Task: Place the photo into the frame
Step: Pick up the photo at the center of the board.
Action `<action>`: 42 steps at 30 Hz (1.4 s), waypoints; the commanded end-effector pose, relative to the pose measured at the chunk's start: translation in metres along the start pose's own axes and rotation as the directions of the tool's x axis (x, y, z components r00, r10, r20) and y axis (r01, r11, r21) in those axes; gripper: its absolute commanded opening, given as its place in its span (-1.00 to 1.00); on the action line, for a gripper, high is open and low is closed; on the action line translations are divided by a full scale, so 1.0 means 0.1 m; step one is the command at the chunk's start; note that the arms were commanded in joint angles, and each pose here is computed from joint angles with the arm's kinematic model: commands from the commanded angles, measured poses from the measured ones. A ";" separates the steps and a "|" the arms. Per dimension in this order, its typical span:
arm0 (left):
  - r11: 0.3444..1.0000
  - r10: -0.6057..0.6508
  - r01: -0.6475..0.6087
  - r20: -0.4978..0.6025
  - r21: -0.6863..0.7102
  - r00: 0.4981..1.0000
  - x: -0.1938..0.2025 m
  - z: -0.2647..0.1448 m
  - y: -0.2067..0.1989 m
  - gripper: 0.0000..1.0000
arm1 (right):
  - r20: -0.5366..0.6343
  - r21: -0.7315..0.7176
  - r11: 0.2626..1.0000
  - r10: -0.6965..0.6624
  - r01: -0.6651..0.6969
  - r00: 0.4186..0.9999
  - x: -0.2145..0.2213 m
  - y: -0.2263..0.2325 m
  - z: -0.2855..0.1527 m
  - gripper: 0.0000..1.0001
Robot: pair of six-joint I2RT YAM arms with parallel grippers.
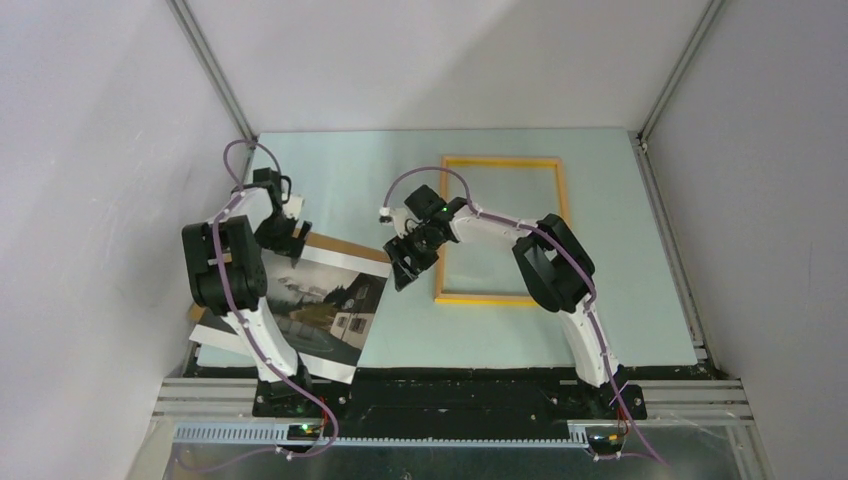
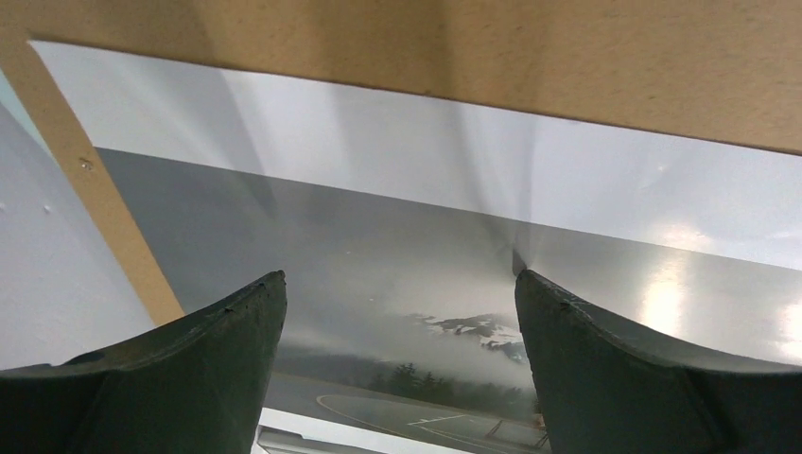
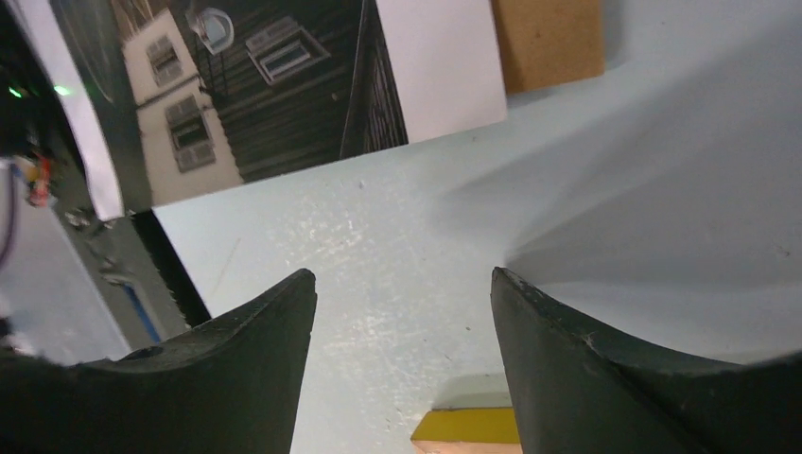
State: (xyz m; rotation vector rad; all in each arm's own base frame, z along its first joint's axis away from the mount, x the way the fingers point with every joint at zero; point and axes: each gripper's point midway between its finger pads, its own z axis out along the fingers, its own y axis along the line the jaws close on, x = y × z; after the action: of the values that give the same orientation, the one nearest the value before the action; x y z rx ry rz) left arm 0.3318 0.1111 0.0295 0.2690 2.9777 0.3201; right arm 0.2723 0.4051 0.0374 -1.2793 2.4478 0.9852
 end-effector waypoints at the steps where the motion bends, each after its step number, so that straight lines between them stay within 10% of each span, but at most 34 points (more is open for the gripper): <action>1: 1.000 0.001 -0.002 0.031 0.020 1.000 -0.14 -0.03 -0.12 0.90 | 0.050 -0.111 0.980 0.170 -0.164 0.984 -0.22 0.10 0.03 0.43; 18: 0.988 -0.033 0.031 0.009 0.150 0.999 0.08 -0.03 -0.58 0.87 | -0.071 -0.304 0.803 0.517 -0.512 0.853 -0.11 0.07 0.59 0.36; 42: 0.974 -0.046 0.045 0.000 0.222 0.999 0.18 -0.03 -0.77 0.87 | 0.069 -0.541 0.711 0.569 -0.448 0.820 -0.44 0.15 0.34 0.28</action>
State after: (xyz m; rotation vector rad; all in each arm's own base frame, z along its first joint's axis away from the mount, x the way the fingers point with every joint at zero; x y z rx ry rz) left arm 0.3078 0.0502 0.0166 0.2356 3.0049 0.0210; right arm 0.2691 0.4582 0.0426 -0.5713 2.5869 1.9284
